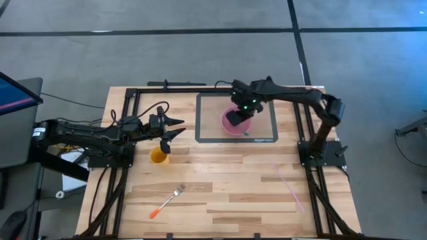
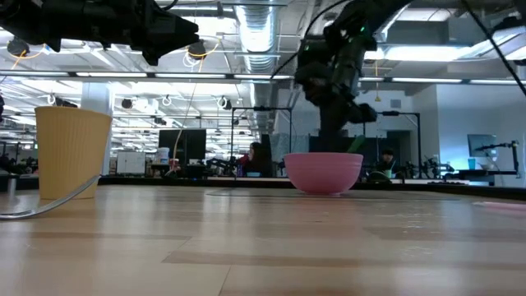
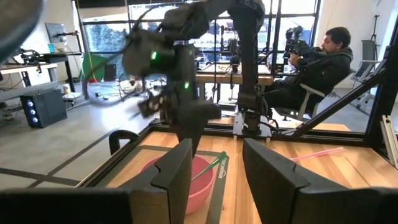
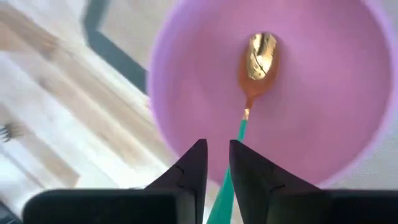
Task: Pick & Place Utensil
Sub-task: Put the orange fork into the pink bowl
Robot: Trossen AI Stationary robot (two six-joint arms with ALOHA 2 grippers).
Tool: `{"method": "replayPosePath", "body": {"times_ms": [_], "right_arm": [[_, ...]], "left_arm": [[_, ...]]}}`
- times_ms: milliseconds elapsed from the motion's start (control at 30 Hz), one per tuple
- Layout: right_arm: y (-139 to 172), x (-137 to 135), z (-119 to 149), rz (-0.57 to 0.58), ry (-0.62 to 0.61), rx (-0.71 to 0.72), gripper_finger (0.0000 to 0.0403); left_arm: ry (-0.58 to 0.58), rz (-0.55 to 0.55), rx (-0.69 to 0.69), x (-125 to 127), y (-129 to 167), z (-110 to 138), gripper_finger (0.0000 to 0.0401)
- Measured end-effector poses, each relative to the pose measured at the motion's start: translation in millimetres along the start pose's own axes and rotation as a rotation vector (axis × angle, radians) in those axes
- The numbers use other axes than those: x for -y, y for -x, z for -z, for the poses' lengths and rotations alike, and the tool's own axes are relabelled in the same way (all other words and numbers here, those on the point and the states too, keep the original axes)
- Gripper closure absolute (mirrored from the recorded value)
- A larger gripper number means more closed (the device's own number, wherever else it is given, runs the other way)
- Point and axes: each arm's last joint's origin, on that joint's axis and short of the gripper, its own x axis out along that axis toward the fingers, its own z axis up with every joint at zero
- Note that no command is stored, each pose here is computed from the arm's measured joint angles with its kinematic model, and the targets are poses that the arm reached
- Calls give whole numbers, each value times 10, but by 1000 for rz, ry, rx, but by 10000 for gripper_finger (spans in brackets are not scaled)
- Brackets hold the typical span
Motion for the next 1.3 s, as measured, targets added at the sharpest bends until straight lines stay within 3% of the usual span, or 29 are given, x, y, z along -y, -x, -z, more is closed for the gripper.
{"method": "replayPosePath", "body": {"times_ms": [267,400,633,900,1133,1300], "right_arm": [[671,-130,291,-59,169,185,341],[1021,-201,551,-88,298,277,341],[1390,-267,1068,-73,475,458,341],[1256,-84,1468,-186,533,626,341],[811,92,1622,-240,556,669,342],[528,122,1652,-273,579,690,342]], "left_arm": [[3,1,0,0,0,0,257],[88,3,-5,3,-7,8,257],[157,171,-85,111,-85,134,257],[210,238,-116,265,-168,234,257],[232,244,-123,405,-188,271,257],[206,266,-101,531,-277,156,257]]}}
